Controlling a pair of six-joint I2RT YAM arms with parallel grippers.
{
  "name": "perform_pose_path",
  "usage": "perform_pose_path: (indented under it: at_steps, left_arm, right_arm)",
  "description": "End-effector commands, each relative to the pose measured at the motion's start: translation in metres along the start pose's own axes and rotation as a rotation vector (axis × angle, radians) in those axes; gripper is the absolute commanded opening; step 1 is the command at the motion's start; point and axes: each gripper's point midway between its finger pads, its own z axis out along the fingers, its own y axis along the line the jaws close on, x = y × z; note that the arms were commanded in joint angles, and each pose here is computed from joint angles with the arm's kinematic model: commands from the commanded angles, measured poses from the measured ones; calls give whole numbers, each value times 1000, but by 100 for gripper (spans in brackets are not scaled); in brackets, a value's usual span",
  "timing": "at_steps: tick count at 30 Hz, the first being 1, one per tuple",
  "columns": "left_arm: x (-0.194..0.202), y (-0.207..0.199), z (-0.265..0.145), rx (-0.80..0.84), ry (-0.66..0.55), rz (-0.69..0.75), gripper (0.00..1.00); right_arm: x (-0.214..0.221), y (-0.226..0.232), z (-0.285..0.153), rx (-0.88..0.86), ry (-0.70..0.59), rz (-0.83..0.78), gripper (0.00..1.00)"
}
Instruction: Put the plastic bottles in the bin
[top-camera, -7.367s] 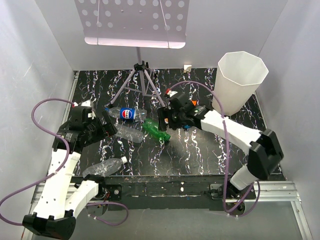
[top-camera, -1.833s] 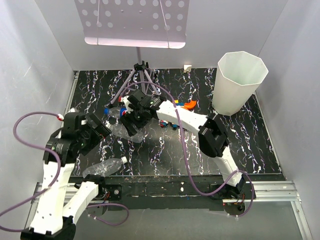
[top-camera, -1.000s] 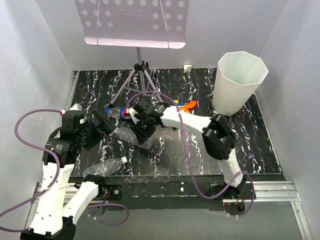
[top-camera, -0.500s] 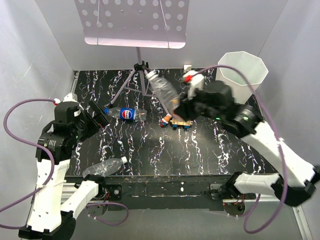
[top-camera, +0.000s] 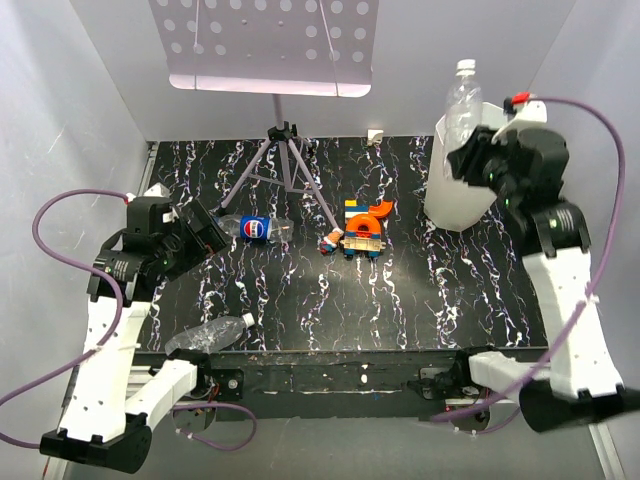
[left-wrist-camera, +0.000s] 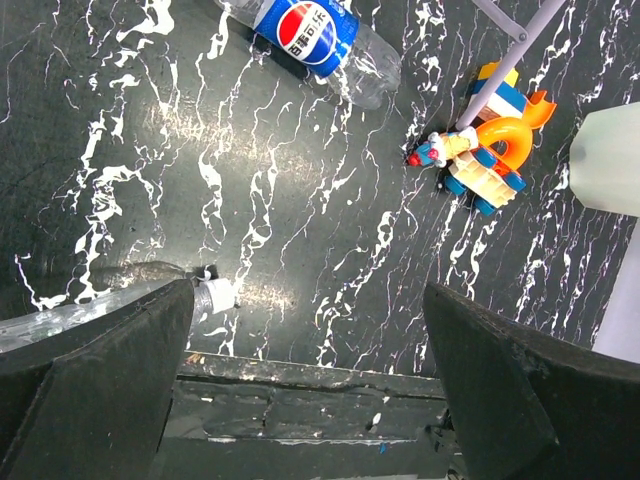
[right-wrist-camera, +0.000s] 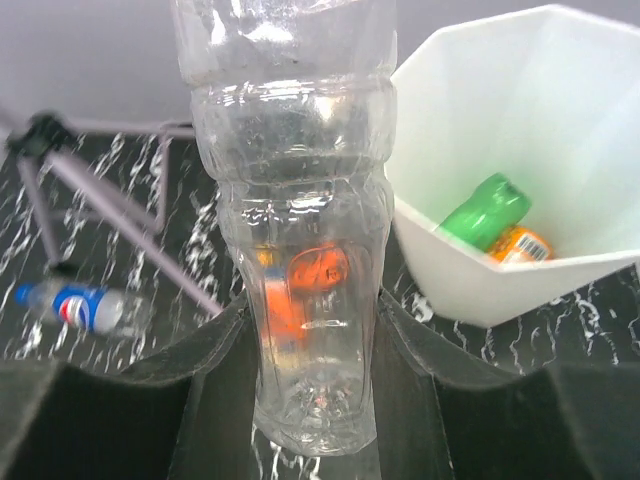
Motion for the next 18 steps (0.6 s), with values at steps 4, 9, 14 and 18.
perform_pose_path:
  at_steps: [4, 9, 14, 18]
  left_arm:
    - [8, -3, -11, 55, 3, 11, 99]
    - [12, -1, -15, 65, -5, 10, 99]
    - [16, -4, -14, 82, 15, 11, 99]
    - [14, -10, -16, 107, 19, 5, 99]
  right_arm:
    - [-69, -43, 59, 97, -128, 85, 35]
    - [-75, -84, 83, 191, -127, 110, 36]
    - [-59, -123, 105, 289, -71, 117, 36]
    - [-47, -140, 115, 317, -33, 129, 48]
